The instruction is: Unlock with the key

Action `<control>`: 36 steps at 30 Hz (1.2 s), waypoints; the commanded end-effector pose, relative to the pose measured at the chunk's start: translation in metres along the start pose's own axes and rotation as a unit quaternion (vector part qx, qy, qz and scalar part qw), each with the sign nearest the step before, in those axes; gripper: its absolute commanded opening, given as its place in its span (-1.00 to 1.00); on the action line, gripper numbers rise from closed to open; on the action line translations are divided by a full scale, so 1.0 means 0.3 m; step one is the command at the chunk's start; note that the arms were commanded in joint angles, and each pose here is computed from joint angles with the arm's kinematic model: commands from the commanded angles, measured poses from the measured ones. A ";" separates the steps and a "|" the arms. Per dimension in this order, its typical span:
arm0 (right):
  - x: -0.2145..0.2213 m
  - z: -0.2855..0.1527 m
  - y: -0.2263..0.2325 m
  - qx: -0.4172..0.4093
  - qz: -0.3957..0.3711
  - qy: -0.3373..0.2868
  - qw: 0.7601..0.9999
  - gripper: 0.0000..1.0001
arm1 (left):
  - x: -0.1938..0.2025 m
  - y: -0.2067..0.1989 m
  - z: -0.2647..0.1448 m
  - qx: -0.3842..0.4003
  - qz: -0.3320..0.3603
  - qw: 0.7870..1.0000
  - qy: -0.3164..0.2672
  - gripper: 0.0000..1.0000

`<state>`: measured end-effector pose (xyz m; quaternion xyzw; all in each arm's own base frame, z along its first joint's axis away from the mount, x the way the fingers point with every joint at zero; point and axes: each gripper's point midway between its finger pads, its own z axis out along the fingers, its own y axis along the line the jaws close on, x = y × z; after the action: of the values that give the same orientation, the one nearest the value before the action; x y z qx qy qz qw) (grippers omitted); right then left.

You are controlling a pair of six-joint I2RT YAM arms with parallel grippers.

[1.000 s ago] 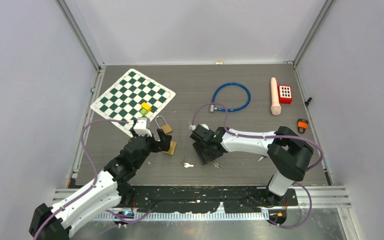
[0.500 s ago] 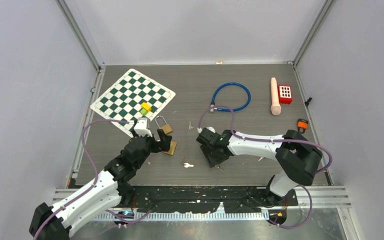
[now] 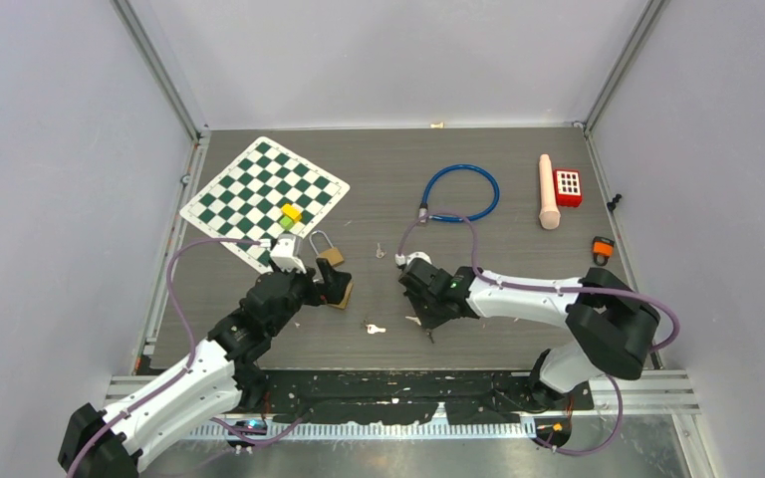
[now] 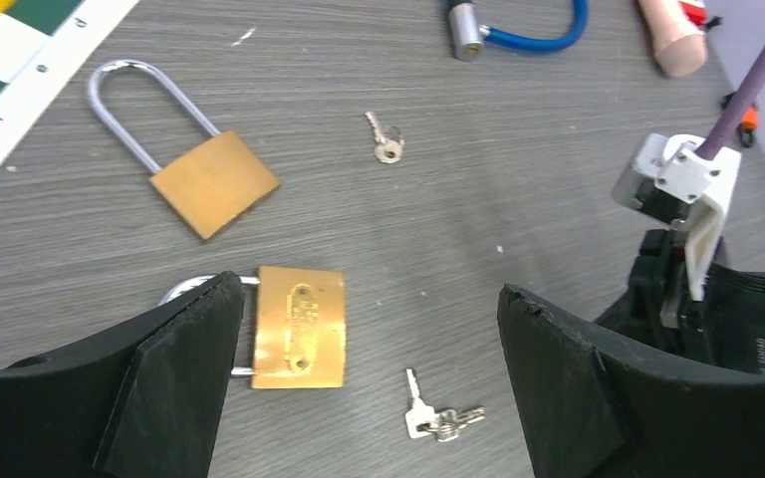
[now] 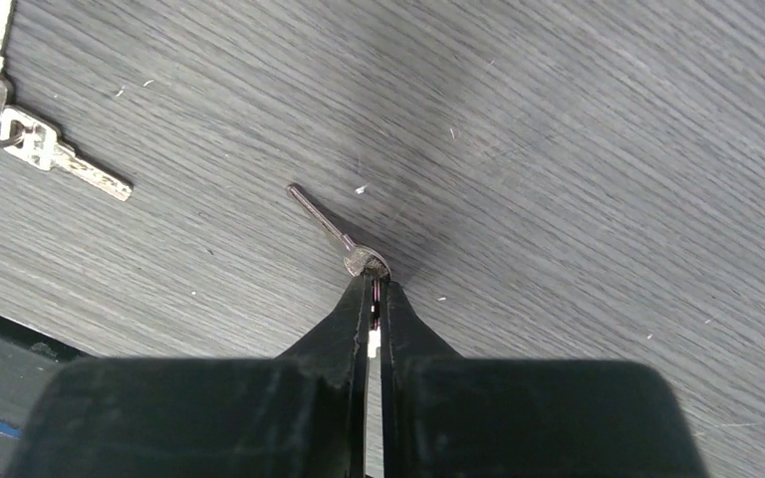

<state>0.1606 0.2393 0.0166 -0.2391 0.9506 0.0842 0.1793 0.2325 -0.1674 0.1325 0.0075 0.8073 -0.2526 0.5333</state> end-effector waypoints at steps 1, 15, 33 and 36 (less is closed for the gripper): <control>-0.027 0.000 0.006 -0.020 -0.021 -0.046 0.999 -0.89 | -0.080 -0.134 -0.011 0.080 -0.049 0.995 -0.018 0.88; -0.266 -0.269 0.100 -0.166 0.039 -0.288 0.942 -0.89 | -0.097 -0.360 -0.037 0.247 -0.137 0.959 0.006 0.86; -0.376 -0.528 0.152 -0.310 0.152 -0.428 0.835 -0.90 | -0.140 -0.542 -0.042 0.350 -0.151 0.924 0.012 0.28; -0.374 -0.530 0.156 -0.314 0.151 -0.428 0.834 -0.89 | -0.148 -0.560 -0.036 0.357 -0.157 0.921 0.011 0.19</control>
<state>0.1816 0.2847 0.1825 -0.0880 0.7587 0.4615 0.4512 0.1944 -0.2870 0.1948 0.0595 0.7154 -0.5609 0.4123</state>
